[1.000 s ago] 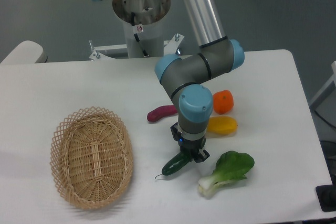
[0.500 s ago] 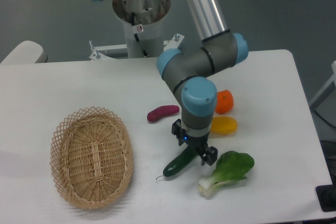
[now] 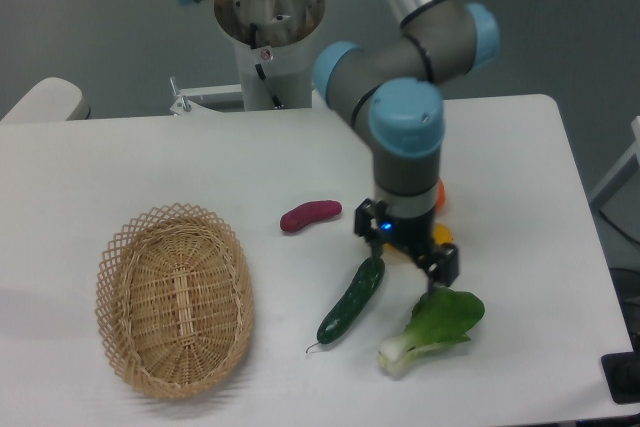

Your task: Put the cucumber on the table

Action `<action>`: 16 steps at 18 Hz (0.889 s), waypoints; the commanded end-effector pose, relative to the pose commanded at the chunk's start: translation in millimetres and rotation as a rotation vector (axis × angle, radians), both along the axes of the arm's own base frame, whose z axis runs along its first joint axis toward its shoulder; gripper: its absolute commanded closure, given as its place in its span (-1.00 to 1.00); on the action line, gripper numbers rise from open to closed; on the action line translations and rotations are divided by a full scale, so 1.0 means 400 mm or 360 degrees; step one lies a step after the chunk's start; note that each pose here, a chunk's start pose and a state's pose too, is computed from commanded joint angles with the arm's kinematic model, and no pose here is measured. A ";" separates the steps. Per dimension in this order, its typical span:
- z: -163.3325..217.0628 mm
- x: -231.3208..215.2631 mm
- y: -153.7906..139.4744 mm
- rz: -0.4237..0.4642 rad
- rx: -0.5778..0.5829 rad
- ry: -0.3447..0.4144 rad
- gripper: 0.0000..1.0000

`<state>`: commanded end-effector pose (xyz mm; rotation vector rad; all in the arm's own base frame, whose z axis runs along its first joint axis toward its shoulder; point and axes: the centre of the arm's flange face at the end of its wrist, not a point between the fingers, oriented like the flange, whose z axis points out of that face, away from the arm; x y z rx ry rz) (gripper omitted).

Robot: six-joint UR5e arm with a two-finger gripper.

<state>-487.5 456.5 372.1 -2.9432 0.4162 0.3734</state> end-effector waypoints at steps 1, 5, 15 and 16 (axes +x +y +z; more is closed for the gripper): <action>0.009 -0.018 -0.025 -0.0050 -0.0033 -0.0006 -1.00; 0.026 -0.093 -0.140 -0.0155 -0.0107 -0.0018 -1.00; 0.010 -0.224 -0.341 -0.0447 -0.0209 0.0028 -1.00; 0.008 -0.226 -0.342 -0.0448 -0.0207 0.0031 -1.00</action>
